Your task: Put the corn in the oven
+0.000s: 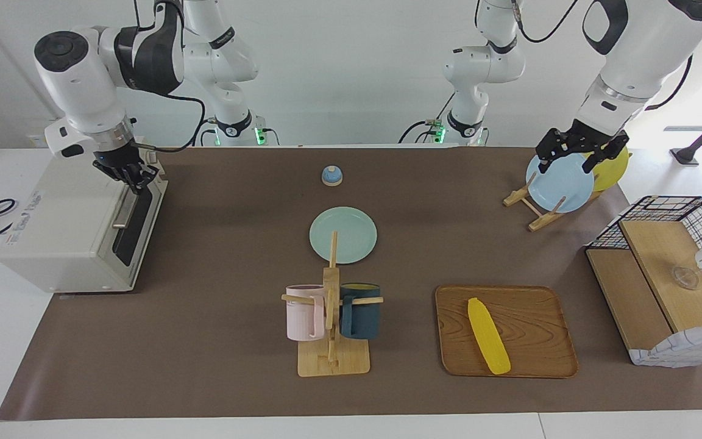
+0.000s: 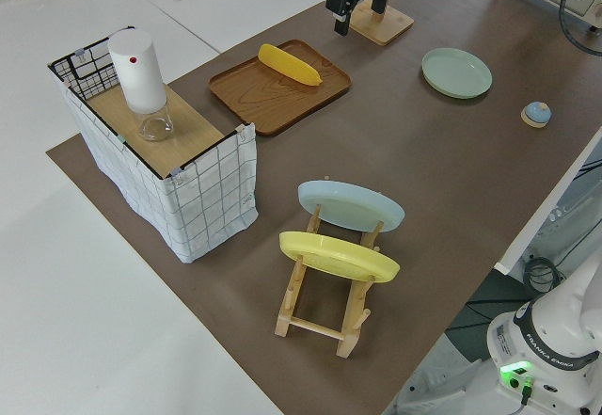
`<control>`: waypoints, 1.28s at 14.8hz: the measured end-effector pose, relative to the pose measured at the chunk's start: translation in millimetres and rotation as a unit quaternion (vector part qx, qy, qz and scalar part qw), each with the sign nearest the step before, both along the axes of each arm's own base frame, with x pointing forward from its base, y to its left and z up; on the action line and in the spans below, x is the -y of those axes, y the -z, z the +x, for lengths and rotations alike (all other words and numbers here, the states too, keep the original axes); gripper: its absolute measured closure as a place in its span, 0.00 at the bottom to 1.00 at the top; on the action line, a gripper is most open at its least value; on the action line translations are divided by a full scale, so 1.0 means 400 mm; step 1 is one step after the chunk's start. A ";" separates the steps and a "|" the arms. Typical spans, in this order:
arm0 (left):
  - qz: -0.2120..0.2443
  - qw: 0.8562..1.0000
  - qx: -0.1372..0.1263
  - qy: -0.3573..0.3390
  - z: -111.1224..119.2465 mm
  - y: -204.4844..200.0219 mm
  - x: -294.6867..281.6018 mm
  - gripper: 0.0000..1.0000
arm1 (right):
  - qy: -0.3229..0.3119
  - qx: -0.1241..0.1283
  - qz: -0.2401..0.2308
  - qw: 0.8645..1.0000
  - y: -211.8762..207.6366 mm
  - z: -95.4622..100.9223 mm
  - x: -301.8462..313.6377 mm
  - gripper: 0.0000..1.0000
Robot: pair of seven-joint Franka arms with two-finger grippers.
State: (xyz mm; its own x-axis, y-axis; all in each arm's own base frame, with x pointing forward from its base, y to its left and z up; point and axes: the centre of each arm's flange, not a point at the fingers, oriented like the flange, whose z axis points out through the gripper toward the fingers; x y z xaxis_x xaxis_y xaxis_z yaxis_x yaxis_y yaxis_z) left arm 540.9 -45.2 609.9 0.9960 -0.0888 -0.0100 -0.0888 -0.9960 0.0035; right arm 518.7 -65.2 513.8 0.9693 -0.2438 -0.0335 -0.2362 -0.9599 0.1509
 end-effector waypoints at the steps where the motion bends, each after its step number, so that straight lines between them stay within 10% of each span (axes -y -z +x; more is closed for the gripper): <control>1: 0.000 1.000 0.002 0.001 0.004 0.003 0.002 0.00 | 0.002 -0.001 -0.001 1.000 0.006 0.001 0.004 0.99; 19: -0.044 0.999 -0.010 -0.008 0.260 0.344 0.252 0.00 | 0.023 -0.022 0.002 0.999 0.098 0.008 0.117 0.99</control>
